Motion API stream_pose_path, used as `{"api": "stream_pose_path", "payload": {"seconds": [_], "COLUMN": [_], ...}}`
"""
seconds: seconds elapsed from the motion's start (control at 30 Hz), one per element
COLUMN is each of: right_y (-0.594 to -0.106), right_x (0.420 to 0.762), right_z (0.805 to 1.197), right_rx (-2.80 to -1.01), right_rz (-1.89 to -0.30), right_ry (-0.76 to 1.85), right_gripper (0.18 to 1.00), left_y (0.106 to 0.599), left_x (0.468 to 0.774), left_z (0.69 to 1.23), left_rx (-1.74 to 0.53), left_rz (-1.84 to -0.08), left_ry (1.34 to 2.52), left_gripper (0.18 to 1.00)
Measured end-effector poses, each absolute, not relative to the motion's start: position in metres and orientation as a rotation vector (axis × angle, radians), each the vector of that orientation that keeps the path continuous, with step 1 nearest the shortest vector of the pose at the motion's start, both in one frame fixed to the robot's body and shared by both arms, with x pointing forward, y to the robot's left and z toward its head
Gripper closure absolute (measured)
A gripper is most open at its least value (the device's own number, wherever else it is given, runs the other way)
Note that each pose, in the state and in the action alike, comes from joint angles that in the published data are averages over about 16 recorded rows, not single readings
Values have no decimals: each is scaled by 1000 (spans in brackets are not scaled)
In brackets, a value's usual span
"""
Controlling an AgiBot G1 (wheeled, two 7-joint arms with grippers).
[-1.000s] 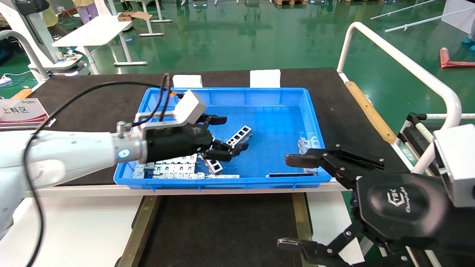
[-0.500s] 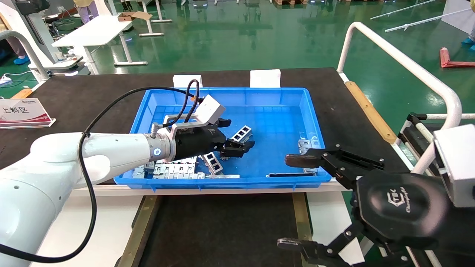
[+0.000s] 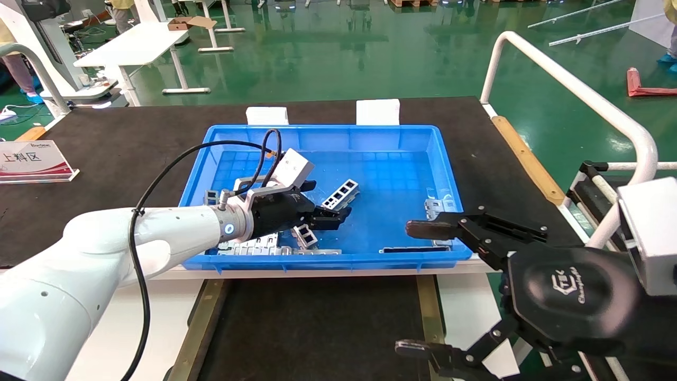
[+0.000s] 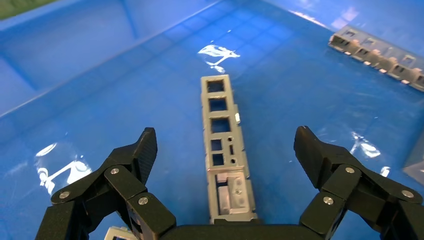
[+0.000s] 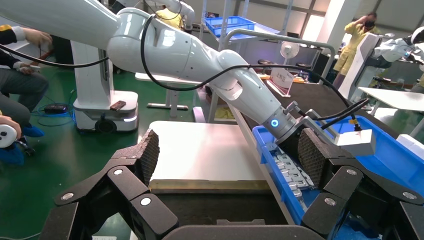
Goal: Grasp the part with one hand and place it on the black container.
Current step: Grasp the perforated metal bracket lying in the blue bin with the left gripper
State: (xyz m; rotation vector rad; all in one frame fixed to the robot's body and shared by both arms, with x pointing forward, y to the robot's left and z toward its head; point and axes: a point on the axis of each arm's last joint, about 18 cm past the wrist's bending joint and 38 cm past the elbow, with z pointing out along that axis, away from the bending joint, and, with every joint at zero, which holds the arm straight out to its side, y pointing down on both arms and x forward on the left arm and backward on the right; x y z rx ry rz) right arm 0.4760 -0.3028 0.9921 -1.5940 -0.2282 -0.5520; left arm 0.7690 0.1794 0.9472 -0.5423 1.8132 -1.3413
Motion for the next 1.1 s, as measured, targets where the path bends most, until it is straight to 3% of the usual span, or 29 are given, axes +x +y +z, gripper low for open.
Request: {"api": "stream_pose_path", "payload": {"seconds": [0.5,0.77,1.1], "right_y": [-303,-303,-303], "right_x": [476,476,476], "right_z": [992,992,992], "right_rx": [-1594,-1594,-1594], "right_rz": [-552,-552,-552], "right_ry": [-228,-228,-228], "right_gripper": [238,343,569], "left_y": [177,174,169], "left_x": [774,775,775], "left_z": [937,932,928], "left_rx": [-624,-645,-654], "left_rz": [-1357,-1363,-1365], "left_ry": [1768,1763,1768], "left_gripper": [230,345,564]}}
